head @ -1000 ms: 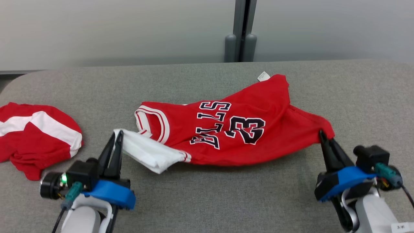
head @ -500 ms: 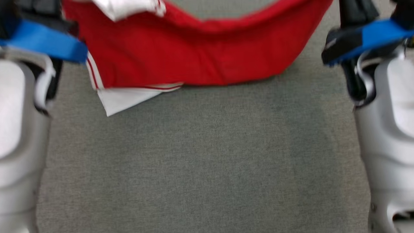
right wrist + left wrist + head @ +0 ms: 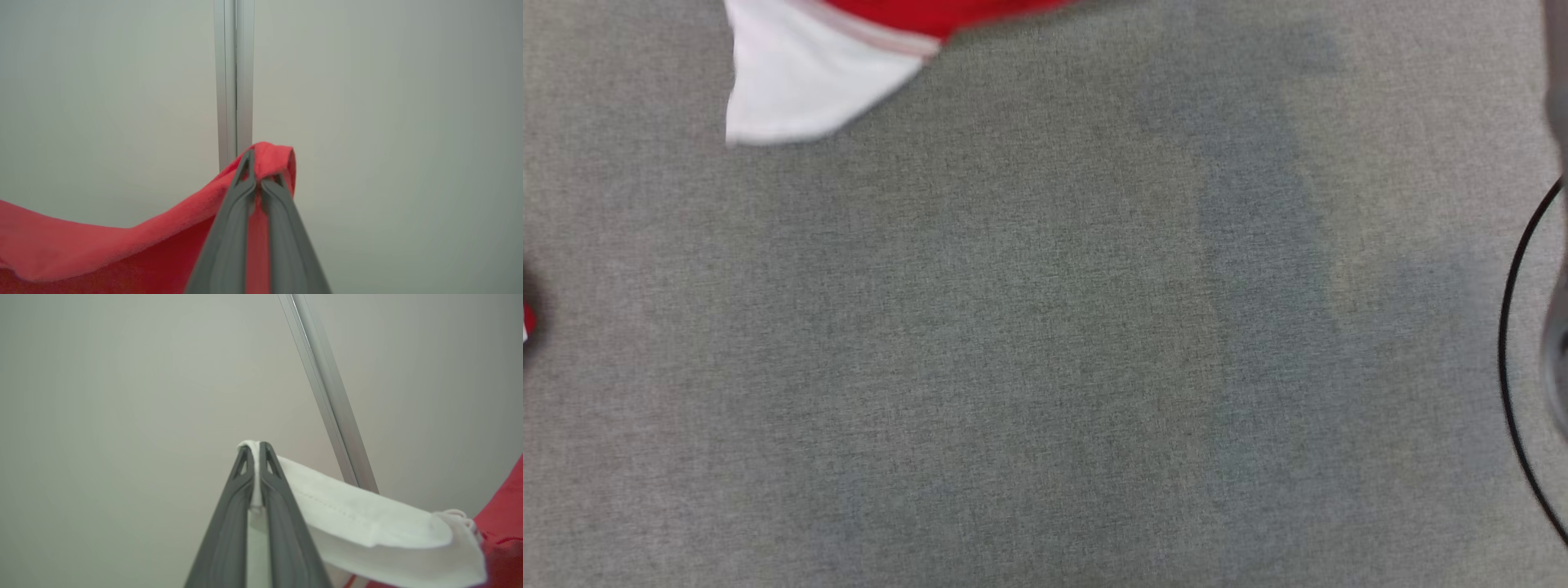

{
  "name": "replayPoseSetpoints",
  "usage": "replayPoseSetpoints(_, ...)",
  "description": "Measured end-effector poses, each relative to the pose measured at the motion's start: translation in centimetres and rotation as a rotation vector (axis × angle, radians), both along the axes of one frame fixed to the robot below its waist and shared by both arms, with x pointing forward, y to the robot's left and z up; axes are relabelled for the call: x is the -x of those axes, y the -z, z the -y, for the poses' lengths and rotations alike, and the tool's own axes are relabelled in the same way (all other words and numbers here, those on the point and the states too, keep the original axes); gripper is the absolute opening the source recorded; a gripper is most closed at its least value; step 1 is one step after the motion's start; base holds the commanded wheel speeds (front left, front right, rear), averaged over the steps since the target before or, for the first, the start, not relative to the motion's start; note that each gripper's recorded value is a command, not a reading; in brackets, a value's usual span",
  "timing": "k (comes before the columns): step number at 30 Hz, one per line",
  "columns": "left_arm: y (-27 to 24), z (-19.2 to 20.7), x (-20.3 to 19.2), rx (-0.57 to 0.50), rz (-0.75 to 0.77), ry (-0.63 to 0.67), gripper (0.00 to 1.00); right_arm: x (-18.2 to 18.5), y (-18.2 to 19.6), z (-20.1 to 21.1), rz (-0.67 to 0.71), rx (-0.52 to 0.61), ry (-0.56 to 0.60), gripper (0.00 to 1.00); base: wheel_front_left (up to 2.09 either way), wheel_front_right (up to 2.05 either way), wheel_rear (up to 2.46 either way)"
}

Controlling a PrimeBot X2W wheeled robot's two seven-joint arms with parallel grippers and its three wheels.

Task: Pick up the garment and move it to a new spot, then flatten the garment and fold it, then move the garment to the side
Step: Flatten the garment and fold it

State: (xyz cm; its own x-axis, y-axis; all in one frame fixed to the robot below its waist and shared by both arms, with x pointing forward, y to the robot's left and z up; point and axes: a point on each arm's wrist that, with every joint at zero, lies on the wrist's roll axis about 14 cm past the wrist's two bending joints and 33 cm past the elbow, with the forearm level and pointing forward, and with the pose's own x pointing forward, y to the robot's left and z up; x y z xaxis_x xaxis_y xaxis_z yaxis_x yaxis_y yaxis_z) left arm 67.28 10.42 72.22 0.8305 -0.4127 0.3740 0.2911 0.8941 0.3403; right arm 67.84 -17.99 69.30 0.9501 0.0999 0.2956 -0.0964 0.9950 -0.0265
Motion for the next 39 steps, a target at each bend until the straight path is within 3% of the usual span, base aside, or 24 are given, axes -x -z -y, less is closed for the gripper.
replayPoseSetpoints(5, -4.3, 0.6, 0.5, 0.016, 0.065, 0.016, 0.0, 0.0, -3.6, 1.5, 0.05, -0.001, 0.034, 0.0, 0.0, 0.0, 0.0)
replayPoseSetpoints(10, -2.6, 1.0, -0.7, 0.009, 0.034, 0.028, 0.0, -1.0, -2.3, 1.6, 0.026, -0.021, 0.036, 0.0, 0.0, 0.0, 0.0)
replayPoseSetpoints(17, 4.7, -0.5, -2.6, 0.054, -0.068, 0.025, 0.0, -3.0, 4.0, 1.2, -0.066, -0.022, 0.026, 0.0, 0.0, 0.0, 0.0)
replayPoseSetpoints(21, 10.9, -2.7, -1.7, 0.103, -0.175, -0.024, 0.0, -2.5, 10.5, -0.2, -0.174, -0.042, -0.005, 0.0, 0.0, 0.0, 0.0)
replayPoseSetpoints(27, 17.3, -4.2, 2.2, 0.168, -0.293, -0.07, 0.0, 0.5, 14.7, -2.0, -0.207, -0.109, -0.058, 0.0, 0.0, 0.0, 0.0)
replayPoseSetpoints(39, 22.4, -5.2, 14.9, 0.348, -0.429, -0.167, 0.0, 12.4, 22.4, -2.6, -0.343, -0.217, -0.086, 0.0, 0.0, 0.0, 0.0)
